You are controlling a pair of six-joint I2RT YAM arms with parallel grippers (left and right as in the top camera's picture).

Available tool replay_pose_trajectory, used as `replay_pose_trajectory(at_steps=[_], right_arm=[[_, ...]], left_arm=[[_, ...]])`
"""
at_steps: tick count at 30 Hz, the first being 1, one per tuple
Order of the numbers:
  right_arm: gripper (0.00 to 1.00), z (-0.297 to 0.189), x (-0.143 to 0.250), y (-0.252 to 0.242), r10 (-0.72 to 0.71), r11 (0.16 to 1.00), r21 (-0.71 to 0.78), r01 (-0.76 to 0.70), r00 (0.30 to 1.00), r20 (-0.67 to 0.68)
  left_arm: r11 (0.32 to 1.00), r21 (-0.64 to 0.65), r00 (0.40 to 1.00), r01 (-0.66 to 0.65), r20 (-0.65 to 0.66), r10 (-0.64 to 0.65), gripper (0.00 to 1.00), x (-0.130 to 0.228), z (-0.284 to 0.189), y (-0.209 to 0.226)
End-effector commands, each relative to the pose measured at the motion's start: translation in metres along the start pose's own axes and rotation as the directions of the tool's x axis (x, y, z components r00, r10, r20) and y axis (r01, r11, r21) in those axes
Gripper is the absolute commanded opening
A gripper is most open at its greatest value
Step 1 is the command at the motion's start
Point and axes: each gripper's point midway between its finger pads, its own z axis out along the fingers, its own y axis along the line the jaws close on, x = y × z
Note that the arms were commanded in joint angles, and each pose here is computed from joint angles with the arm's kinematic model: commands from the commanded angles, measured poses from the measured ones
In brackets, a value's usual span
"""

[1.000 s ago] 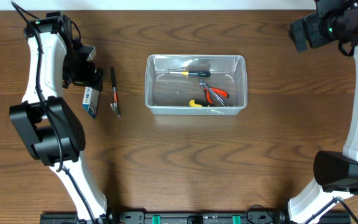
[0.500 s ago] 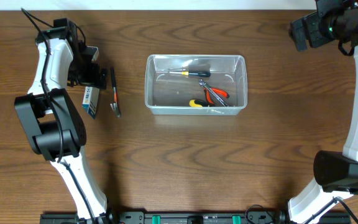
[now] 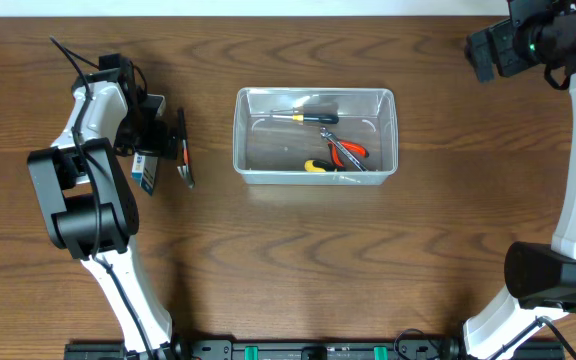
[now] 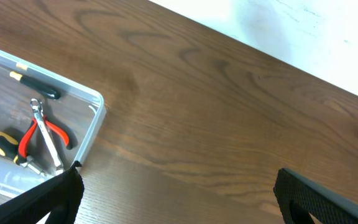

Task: Pack container
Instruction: 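Lower the left gripper onto the blue-white box and grasp it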

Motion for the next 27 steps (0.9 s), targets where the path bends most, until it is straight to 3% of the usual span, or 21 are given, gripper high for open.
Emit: replay_pose_trajectory(at_steps=[1, 8, 27], right_arm=[[0.99, 0.0024, 0.0024, -0.0021, 0.021, 1.0, 0.006, -0.021, 1.0, -0.011], [0.99, 0.0024, 0.0027, -0.002, 0.021, 1.0, 0.006, -0.021, 1.0, -0.012], [0.99, 0.0024, 0.0036, -0.0016, 0.022, 1.0, 0.004, -0.022, 1.0, -0.016]], left_arm=[[0.999, 0.031, 0.999, 0.013, -0.048, -0.012, 0.98, 0.0133, 0.0169, -0.0041], [0.999, 0.029, 0.999, 0.013, -0.044, -0.012, 0.98, 0.0123, 0.017, -0.0038], [0.999, 0.031, 0.999, 0.013, -0.049, -0.012, 0.56, 0.0136, 0.0169, -0.0042]])
